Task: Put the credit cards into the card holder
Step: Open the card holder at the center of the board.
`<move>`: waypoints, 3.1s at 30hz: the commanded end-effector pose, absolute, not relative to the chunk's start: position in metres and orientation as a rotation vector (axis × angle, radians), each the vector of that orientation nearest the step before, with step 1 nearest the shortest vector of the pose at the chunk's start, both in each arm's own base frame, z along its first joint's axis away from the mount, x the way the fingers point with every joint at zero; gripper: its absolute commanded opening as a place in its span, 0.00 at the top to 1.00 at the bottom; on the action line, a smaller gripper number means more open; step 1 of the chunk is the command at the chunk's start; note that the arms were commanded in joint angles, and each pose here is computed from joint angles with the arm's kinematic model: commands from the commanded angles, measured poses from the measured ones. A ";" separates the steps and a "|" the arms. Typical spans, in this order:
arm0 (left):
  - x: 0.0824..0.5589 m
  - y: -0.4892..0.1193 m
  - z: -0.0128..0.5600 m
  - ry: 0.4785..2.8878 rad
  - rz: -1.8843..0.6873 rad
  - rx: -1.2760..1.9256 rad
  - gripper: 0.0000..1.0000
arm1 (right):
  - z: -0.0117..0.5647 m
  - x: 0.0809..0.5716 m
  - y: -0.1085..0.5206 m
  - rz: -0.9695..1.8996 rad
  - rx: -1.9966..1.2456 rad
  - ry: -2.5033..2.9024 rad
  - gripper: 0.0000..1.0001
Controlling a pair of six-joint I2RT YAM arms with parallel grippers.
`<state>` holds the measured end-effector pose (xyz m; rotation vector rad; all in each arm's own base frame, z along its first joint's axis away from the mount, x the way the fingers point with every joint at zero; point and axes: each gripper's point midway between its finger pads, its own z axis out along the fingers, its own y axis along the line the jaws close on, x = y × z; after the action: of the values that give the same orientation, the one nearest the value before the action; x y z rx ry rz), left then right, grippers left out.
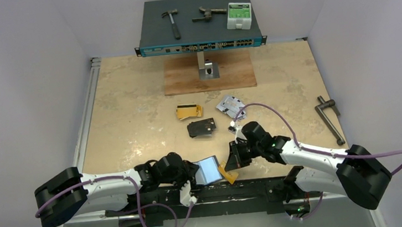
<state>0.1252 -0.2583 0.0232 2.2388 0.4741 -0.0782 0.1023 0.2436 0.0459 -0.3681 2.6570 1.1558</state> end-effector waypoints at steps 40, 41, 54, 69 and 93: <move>0.121 -0.263 0.028 0.434 -0.089 2.195 0.00 | 0.095 0.102 0.319 1.584 -0.538 2.451 1.00; 0.121 -0.263 0.029 0.436 -0.089 2.193 0.00 | 0.096 0.102 0.321 1.590 -0.545 2.450 1.00; 0.124 -0.261 0.030 0.440 -0.068 2.200 0.03 | 0.081 0.102 0.331 1.603 -0.558 2.511 1.00; 0.166 -0.229 0.041 1.039 -0.034 2.091 0.00 | 0.043 0.131 0.345 1.397 -0.574 2.624 1.00; 0.166 -0.213 0.144 2.353 -0.723 1.203 0.00 | 0.028 0.136 0.345 1.309 -0.531 2.645 1.00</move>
<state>0.2006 -0.1922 0.1190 1.4356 2.1297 -0.3957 0.1283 0.3458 0.0258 -0.5395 2.6830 1.3739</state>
